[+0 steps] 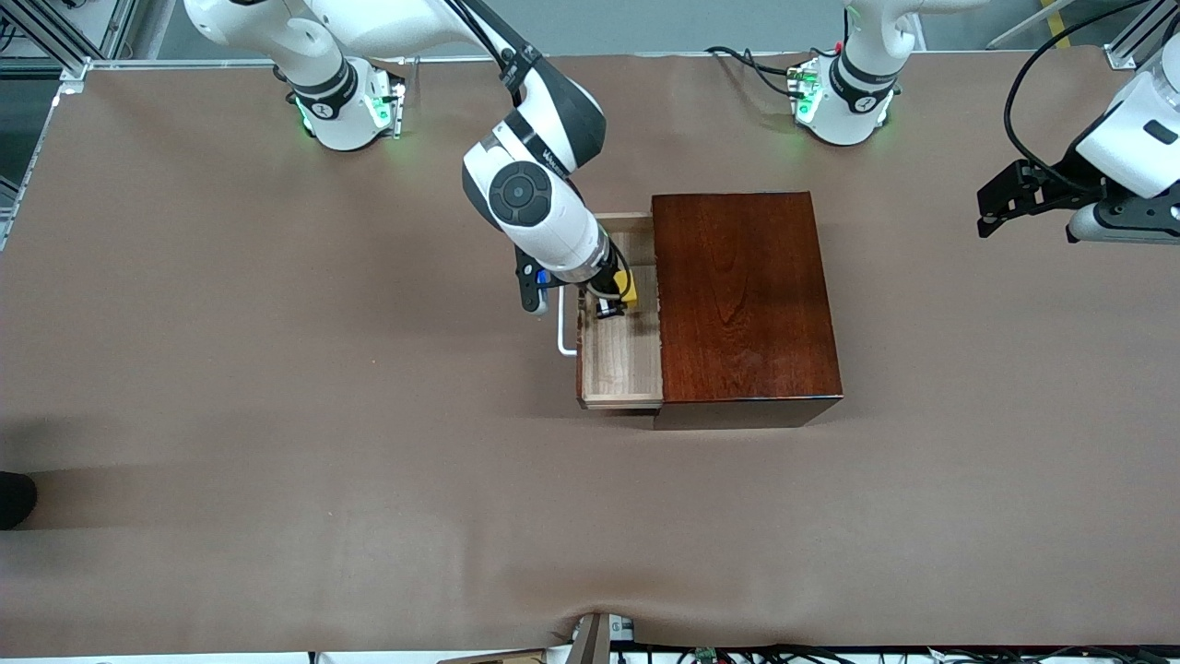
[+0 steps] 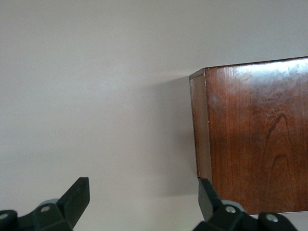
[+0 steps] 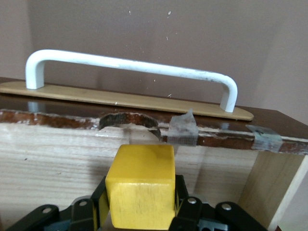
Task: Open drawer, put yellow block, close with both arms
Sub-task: 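Lower the yellow cube into the drawer and open the right gripper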
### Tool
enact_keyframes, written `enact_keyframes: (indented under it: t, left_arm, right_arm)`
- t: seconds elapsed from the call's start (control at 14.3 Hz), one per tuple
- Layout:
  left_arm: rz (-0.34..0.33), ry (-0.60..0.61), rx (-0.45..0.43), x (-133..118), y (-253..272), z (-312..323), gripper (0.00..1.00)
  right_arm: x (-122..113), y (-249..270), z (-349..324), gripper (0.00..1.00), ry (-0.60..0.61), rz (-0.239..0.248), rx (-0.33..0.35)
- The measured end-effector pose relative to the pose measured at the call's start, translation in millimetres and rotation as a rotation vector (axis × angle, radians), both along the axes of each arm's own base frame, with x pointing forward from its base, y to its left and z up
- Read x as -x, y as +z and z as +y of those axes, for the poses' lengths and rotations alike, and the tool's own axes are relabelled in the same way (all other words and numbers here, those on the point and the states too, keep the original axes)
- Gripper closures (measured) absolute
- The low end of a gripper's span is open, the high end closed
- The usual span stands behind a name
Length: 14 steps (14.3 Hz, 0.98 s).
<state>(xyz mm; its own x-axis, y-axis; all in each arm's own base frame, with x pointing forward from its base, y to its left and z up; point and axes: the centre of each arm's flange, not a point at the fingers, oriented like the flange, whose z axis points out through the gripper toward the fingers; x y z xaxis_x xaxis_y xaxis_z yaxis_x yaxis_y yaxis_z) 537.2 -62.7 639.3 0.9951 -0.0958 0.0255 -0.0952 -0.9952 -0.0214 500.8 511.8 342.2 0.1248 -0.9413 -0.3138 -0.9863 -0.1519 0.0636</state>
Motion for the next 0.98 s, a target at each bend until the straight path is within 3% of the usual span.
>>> enact_keyframes:
  t: [0.42,0.77,0.98]
  left_arm:
    - [0.005,-0.02,-0.001,1,-3,-10,0.0]
    - [0.001,-0.04,-0.001,-2,-9,-21,0.0]
    - [-0.006,-0.04,0.003,-11,-18,-22,0.0]
  right_arm:
    - [2,-17,2,0.44,0.003,0.018,0.017]
    - [3,-27,2,0.01,0.007,0.035,0.031]
    - [-4,-5,0,0.0,0.021,0.058,0.043]
